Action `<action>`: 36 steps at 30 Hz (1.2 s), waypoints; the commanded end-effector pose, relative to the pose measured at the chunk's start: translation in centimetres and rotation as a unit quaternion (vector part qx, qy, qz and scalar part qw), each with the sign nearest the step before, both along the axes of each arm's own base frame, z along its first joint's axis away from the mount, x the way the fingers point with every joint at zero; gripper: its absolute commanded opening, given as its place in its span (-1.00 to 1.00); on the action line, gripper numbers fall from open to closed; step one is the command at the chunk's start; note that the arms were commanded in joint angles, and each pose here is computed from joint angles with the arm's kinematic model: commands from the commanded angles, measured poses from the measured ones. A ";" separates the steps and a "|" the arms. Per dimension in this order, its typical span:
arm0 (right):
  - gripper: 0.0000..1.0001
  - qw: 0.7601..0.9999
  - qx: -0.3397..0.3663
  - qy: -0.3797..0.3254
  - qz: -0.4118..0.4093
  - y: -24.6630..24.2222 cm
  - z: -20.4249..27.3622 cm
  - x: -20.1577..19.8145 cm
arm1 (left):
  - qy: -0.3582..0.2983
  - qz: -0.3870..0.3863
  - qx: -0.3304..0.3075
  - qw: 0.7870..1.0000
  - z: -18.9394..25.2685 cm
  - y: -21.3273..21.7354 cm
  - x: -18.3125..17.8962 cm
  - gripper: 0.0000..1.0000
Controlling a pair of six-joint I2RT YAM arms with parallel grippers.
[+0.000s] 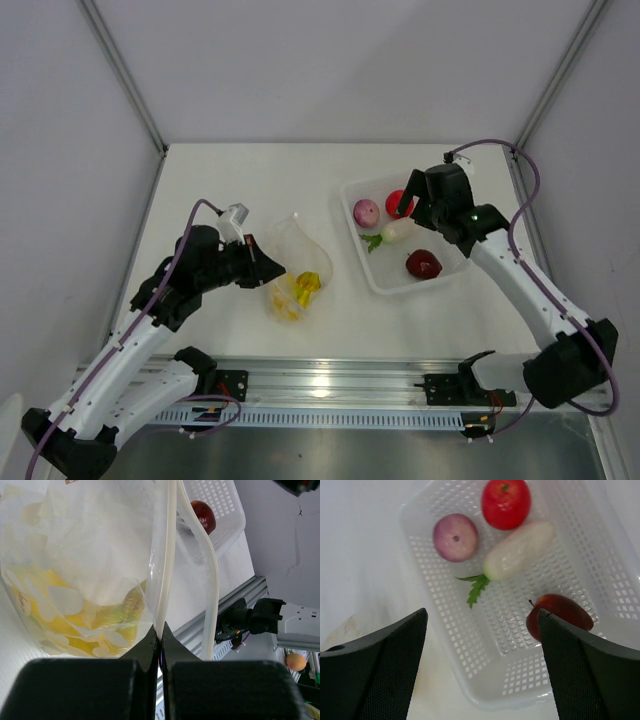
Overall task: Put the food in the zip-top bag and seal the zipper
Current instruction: Pick up the fake vegetable from the bin.
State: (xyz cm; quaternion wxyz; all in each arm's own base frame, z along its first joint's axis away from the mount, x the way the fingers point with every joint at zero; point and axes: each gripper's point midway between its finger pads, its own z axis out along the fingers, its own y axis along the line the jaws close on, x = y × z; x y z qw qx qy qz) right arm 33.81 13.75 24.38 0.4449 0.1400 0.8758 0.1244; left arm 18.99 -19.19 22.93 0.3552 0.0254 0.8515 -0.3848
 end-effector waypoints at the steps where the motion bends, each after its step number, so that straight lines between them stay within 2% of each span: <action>1: 0.82 0.997 0.032 0.042 -0.058 -1.0 -2.2 2.1 | -0.020 -0.002 -0.010 1.000 0.8 -0.1 0.3 -0.99; 5: 0.78 0.988 0.048 0.079 -0.122 -1.4 -5.3 4.8 | -0.019 -0.005 -0.013 1.000 0.9 -0.1 0.1 -0.99; 10: 0.75 0.977 0.098 0.090 -0.168 -1.2 -7.1 6.7 | -0.022 -0.006 -0.010 1.000 0.9 0.0 0.1 -0.99; 15: 0.73 0.961 0.110 0.112 -0.230 -1.7 -9.5 8.0 | -0.020 -0.010 -0.012 1.000 0.7 -0.2 0.0 -0.99; 28: 0.63 0.938 0.127 0.161 -0.280 -1.2 -14.7 9.5 | -0.017 -0.019 -0.017 1.000 0.5 -0.6 0.1 -0.99; 32: 0.47 0.933 0.128 0.184 -0.281 -0.6 -17.1 9.7 | -0.020 -0.022 -0.021 0.999 0.8 -0.7 0.2 -0.99; 36: 0.42 0.929 0.127 0.197 -0.287 -0.3 -18.6 9.6 | -0.019 -0.023 -0.019 0.999 0.7 -0.7 0.1 -0.99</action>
